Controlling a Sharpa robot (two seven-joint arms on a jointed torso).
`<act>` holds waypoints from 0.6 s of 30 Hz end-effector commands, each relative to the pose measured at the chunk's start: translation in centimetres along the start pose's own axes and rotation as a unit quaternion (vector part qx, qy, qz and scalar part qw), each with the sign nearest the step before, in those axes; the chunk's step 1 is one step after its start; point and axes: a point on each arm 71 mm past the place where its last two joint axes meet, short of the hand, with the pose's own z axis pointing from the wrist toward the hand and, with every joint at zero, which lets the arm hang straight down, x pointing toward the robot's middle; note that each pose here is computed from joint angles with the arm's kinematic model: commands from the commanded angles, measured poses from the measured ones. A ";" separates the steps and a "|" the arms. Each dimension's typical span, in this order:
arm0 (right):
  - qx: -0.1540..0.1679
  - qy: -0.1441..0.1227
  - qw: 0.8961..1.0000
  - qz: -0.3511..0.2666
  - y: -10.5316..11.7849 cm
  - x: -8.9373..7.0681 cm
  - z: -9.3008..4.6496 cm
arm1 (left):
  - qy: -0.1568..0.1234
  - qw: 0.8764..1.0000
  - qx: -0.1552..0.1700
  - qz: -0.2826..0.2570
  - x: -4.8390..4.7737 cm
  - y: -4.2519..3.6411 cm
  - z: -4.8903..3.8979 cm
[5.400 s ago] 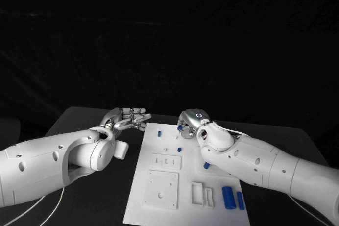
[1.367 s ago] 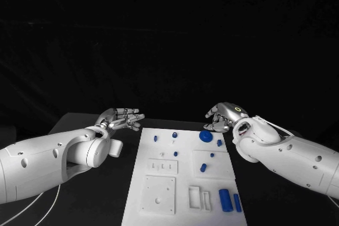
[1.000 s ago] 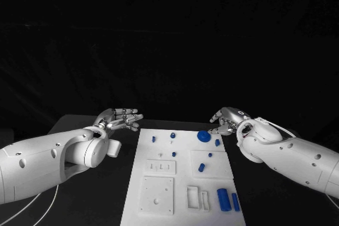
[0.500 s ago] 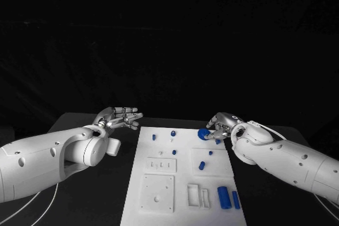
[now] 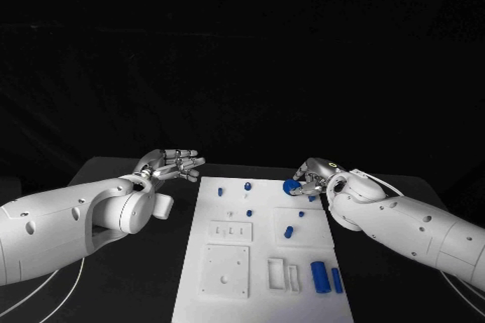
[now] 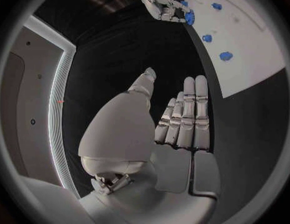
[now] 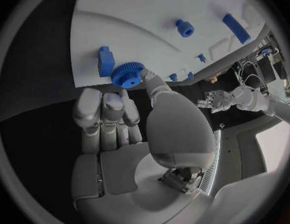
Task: Assemble the parts on the task board
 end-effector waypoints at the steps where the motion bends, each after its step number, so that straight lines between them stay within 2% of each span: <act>1: 0.001 -0.001 1.000 0.004 0.2 0.1 0.0 | 0.007 1.000 0.005 0.000 0.11 -0.25 0.07; 18: 0.009 0.036 0.999 -0.005 0.2 0.9 0.3 | 0.007 1.000 0.004 0.001 0.15 -0.24 0.15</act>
